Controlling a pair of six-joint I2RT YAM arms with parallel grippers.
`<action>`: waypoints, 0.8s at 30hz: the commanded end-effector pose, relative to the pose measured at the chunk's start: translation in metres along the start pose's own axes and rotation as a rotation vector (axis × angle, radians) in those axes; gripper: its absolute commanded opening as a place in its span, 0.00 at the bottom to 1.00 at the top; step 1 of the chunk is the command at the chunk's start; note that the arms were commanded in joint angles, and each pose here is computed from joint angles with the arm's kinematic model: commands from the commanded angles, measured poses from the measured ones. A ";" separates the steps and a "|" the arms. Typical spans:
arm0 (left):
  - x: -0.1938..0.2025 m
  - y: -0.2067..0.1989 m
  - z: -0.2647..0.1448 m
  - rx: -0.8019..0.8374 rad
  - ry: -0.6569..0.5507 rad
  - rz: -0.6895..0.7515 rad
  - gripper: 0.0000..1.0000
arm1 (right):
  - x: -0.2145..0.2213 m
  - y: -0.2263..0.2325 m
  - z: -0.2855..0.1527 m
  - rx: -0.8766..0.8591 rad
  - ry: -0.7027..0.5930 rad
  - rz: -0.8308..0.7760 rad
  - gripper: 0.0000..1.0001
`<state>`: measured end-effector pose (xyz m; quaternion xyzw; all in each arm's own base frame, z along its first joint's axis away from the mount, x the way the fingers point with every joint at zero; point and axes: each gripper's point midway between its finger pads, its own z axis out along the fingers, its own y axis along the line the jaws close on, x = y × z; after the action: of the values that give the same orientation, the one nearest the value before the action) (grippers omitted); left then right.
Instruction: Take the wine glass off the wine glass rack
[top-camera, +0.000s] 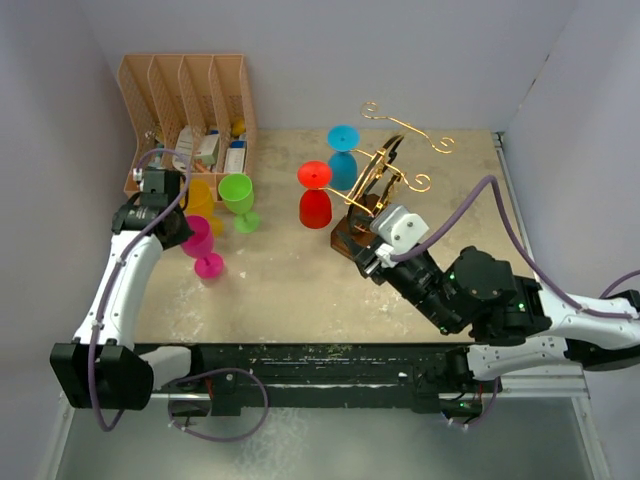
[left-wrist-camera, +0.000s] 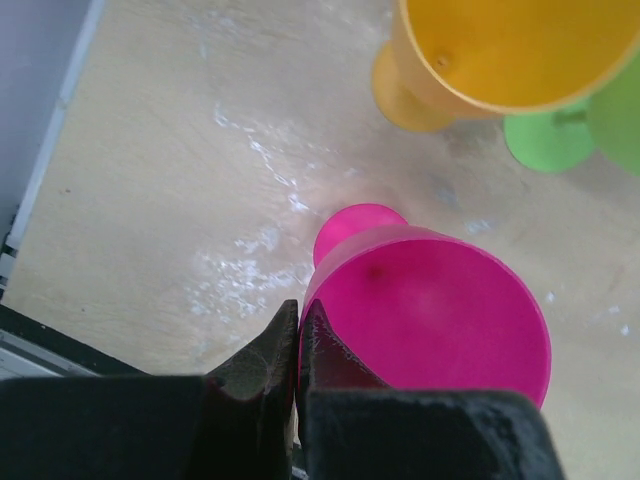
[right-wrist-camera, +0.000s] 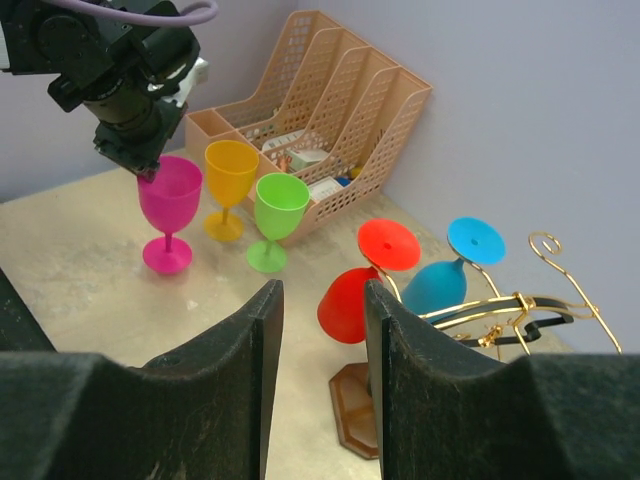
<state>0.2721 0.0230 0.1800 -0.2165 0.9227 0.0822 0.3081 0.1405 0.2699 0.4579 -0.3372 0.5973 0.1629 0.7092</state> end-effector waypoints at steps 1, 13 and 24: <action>-0.027 0.005 0.012 0.000 -0.063 -0.033 0.00 | -0.007 -0.012 -0.005 0.037 -0.028 0.067 0.40; -0.055 0.032 0.032 -0.057 -0.110 -0.174 0.00 | -0.005 -0.028 -0.016 0.063 -0.032 0.075 0.40; -0.061 0.026 0.046 -0.039 -0.104 -0.196 0.00 | -0.005 -0.044 -0.027 0.089 -0.040 0.090 0.39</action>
<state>0.3100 0.0783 0.1682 -0.3010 0.8909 0.0909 0.3279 0.1438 0.2331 0.4646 -0.3064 0.6005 0.1686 0.7191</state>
